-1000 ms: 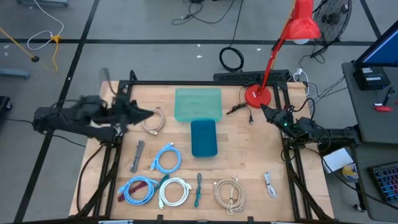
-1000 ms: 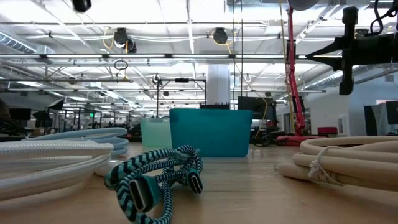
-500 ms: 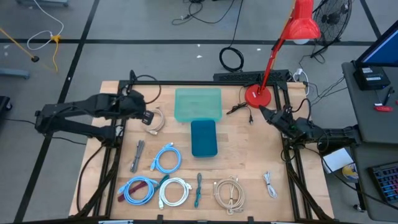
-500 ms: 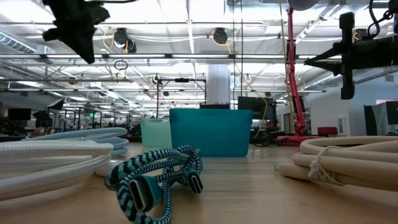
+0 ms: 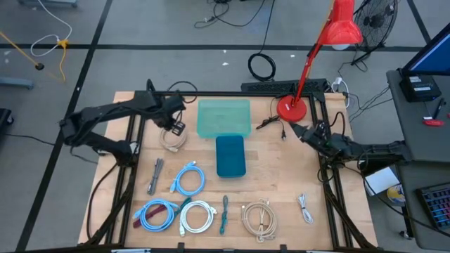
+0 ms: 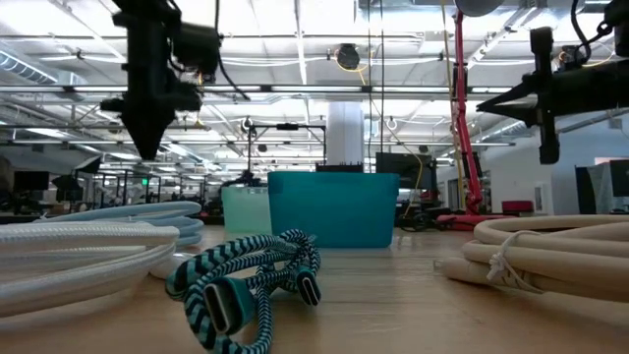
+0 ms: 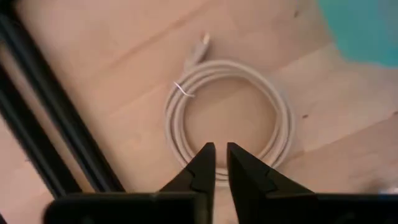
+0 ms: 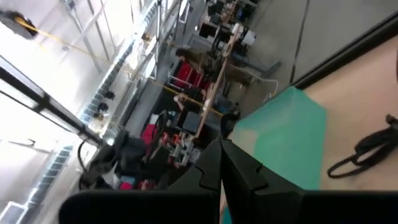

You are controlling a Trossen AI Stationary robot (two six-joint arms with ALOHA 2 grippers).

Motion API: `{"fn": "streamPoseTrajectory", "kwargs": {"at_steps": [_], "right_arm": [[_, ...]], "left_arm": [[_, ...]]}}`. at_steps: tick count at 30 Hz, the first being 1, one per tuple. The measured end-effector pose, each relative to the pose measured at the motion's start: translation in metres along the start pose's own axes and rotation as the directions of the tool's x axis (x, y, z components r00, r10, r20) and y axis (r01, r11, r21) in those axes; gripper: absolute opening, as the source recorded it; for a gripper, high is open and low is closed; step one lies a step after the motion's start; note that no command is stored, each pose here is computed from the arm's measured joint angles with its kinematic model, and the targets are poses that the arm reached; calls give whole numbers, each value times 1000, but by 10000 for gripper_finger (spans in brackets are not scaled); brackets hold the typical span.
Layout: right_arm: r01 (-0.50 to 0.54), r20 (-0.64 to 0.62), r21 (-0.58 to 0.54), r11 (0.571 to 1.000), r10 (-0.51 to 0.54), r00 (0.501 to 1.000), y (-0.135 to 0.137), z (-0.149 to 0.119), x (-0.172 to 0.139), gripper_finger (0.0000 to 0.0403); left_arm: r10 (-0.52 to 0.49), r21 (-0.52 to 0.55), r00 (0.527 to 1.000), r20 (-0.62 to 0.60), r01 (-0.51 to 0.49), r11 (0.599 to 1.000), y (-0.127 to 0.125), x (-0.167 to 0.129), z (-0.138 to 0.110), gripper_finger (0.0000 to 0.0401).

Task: Pick & Place USB Port
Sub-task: Put the white HDMI cable into the green bin

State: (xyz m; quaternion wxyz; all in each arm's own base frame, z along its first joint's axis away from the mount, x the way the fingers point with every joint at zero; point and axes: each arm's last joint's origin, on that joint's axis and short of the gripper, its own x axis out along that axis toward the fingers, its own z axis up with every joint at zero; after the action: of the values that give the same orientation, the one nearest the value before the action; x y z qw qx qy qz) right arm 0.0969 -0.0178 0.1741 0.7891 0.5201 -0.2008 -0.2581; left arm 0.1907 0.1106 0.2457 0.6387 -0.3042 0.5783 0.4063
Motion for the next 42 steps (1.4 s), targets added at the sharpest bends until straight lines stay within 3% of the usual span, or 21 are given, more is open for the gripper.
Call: {"fn": "streamPoseTrajectory", "kwargs": {"at_steps": [7, 11, 14, 17, 22, 27, 31, 38, 40, 42], "right_arm": [[-6, -94, -17, 1000, 5, 996, -1, -6, 2, 3], [-125, -128, 40, 991, 130, 983, 11, -6, 5, 30], [-233, -126, 60, 971, 239, 963, 23, -4, 8, 70], [-223, -188, -12, 975, 217, 958, 28, -9, 15, 116], [-298, -248, -40, 954, 279, 928, 76, -11, 36, 179], [-357, -388, -74, 931, 303, 870, 115, -35, 63, 209], [-353, -514, -105, 930, 253, 820, 126, -66, 82, 217], [-289, -680, -74, 955, 164, 714, 120, -109, 104, 213], [-291, -709, -62, 955, 163, 686, 121, -116, 110, 213], [-319, -726, -45, 947, 188, 662, 130, -122, 115, 213]], "left_arm": [[27, 81, 998, -53, -23, 996, -2, 14, 7, 161], [64, 108, 997, -40, -60, 992, 0, 14, 8, 199], [72, 118, 995, -61, -65, 991, 1, 14, 6, 214], [58, 135, 995, -75, -47, 990, -3, 13, 3, 219], [15, 193, 996, -90, 2, 981, -15, 11, -4, 219], [-106, 260, 988, -115, 132, 956, -30, -3, -23, 219], [-241, 325, 966, -98, 260, 909, -41, -25, -48, 219], [-545, 392, 836, -68, 525, 756, -60, -71, -104, 219], [-595, 389, 803, -34, 559, 732, -63, -81, -117, 219], [-614, 362, 789, 24, 565, 741, -65, -87, -129, 219]]}}
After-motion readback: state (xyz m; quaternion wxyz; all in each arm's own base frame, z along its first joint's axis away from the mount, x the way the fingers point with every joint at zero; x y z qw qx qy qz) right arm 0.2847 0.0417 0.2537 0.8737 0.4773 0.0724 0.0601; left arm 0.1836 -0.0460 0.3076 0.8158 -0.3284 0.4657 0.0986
